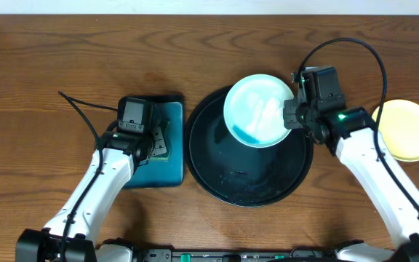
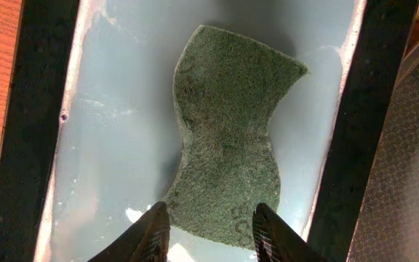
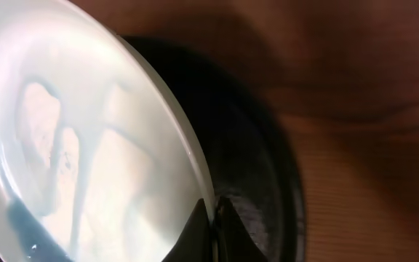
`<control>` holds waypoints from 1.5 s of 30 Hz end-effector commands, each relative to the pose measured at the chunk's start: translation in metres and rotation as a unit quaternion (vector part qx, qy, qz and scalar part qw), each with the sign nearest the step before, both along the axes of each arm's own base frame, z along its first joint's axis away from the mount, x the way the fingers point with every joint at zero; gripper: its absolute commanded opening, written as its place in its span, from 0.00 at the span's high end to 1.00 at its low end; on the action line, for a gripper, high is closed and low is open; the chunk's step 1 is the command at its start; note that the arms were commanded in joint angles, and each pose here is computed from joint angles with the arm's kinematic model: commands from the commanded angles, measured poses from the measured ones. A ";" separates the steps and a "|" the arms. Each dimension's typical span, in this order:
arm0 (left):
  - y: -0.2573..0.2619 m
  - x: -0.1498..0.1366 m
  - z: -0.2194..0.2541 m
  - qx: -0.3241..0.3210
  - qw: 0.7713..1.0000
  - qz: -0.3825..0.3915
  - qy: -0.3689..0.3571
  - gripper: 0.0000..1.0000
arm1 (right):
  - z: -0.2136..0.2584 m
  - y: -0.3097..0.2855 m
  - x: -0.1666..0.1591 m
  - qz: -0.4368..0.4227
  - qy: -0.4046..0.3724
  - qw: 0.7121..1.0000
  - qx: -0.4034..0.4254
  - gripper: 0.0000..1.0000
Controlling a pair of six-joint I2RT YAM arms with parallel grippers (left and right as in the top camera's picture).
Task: Clean dirty plates on tray and stack at the side
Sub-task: 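Tilt the pale blue plate up by its rim with the right gripper, then carry the pale blue plate right and set it on the yellow plate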
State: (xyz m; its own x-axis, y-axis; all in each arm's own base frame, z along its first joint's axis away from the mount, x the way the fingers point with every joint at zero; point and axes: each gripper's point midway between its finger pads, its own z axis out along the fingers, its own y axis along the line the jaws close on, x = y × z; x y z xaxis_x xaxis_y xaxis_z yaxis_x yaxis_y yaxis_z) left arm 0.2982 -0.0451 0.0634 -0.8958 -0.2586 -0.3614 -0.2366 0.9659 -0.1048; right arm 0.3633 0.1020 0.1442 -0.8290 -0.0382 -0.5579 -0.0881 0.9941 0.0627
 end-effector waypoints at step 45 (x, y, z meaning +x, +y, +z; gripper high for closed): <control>0.002 -0.002 -0.002 0.001 1.000 0.004 0.004 0.60 | 0.139 0.040 -0.057 -0.053 -0.300 0.828 -0.471 0.99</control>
State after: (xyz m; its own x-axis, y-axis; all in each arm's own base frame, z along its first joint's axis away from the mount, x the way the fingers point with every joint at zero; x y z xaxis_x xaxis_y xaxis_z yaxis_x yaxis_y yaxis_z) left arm 0.2981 -0.0451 0.0634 -0.8959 -0.2586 -0.3611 -0.2366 0.9660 -0.1047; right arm 0.3124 0.1473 0.2677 -0.4521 -0.6247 -0.6367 0.2070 0.6208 -0.7561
